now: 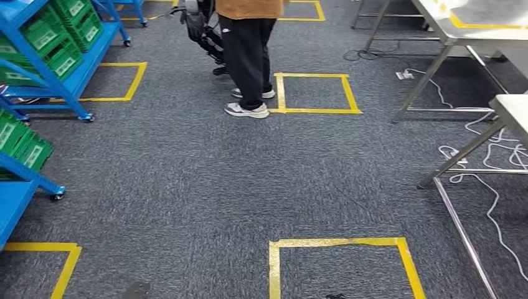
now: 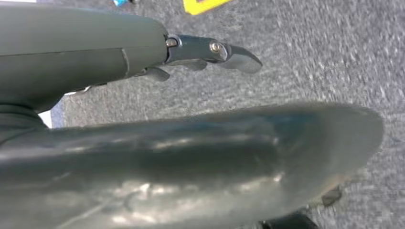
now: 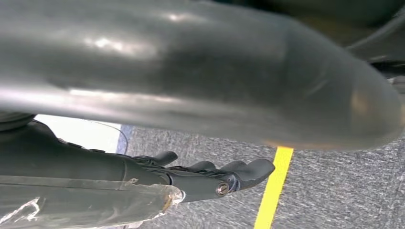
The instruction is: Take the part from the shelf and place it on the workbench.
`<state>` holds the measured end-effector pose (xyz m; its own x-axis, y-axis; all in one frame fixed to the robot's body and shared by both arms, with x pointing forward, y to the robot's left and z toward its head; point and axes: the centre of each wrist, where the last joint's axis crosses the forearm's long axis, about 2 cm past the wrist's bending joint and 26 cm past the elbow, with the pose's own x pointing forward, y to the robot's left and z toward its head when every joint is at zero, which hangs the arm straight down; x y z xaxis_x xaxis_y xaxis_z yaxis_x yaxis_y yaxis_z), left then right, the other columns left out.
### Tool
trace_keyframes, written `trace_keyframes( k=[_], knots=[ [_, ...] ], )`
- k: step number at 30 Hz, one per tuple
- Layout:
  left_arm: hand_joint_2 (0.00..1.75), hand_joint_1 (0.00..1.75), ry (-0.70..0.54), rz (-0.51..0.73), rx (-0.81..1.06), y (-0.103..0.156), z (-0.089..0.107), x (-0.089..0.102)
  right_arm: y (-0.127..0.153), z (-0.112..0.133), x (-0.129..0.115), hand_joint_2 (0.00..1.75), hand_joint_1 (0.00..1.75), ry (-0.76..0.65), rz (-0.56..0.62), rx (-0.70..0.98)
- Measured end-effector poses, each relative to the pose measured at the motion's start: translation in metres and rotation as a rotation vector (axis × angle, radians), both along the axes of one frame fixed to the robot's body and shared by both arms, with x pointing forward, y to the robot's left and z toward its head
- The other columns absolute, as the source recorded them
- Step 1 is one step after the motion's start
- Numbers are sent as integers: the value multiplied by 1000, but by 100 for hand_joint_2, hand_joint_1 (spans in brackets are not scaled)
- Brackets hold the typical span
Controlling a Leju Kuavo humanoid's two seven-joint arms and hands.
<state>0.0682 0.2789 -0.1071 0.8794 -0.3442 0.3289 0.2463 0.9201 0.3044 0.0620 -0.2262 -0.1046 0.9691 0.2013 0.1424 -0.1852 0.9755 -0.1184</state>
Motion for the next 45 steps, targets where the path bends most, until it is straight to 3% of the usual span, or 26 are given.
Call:
trace_keyframes(
  k=[23, 45],
  knots=[
    [0, 0, -3, -19, 10, -1, 1, 8, 0, 0, 2, 0, 0, -10, 3, 2],
    [0, 0, 7, -18, 19, 1, 1, 4, 1, 1, 3, 0, 0, -5, 2, 5]
  ],
)
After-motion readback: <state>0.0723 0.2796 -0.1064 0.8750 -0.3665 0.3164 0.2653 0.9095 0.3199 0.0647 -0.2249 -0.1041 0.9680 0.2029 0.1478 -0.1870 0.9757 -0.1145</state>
